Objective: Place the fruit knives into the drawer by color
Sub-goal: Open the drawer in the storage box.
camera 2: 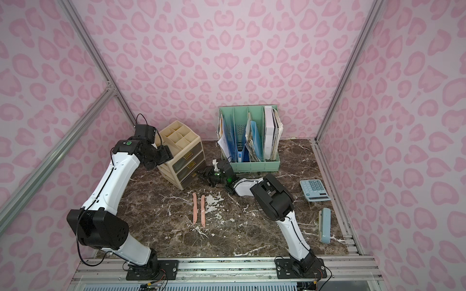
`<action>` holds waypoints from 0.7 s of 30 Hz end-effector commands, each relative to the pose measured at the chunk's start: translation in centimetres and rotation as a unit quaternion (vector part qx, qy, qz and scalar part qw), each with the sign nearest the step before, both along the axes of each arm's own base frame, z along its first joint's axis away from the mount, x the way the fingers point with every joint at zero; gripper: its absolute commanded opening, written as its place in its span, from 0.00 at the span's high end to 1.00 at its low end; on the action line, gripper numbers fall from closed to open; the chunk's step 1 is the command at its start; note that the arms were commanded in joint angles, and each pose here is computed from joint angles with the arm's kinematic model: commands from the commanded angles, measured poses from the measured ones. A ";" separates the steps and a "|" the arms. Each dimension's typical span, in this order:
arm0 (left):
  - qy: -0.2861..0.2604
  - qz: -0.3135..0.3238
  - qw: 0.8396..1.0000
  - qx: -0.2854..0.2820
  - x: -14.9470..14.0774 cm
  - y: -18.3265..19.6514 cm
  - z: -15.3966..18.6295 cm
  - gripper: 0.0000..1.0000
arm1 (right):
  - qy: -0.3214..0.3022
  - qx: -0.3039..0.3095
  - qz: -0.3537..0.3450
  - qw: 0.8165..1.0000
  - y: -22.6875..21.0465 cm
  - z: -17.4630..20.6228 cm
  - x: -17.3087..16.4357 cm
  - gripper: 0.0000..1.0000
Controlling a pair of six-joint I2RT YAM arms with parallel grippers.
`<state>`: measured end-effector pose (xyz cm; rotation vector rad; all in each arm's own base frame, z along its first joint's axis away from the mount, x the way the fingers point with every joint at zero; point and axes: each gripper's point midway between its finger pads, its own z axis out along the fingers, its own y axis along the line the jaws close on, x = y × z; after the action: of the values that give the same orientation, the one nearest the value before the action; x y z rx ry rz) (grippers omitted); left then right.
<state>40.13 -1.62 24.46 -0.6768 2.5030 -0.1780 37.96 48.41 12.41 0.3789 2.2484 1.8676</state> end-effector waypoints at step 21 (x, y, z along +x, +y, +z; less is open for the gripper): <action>0.024 -0.002 0.999 0.031 -1.5 1.4 -0.6 0.21 | 0.001 0.032 -0.008 0.999 2.3 -1.6 0.7 0.57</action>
<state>40.07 -0.73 24.48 -0.6681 2.4934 -0.1449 38.43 50.30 10.26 0.4155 2.2118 1.9135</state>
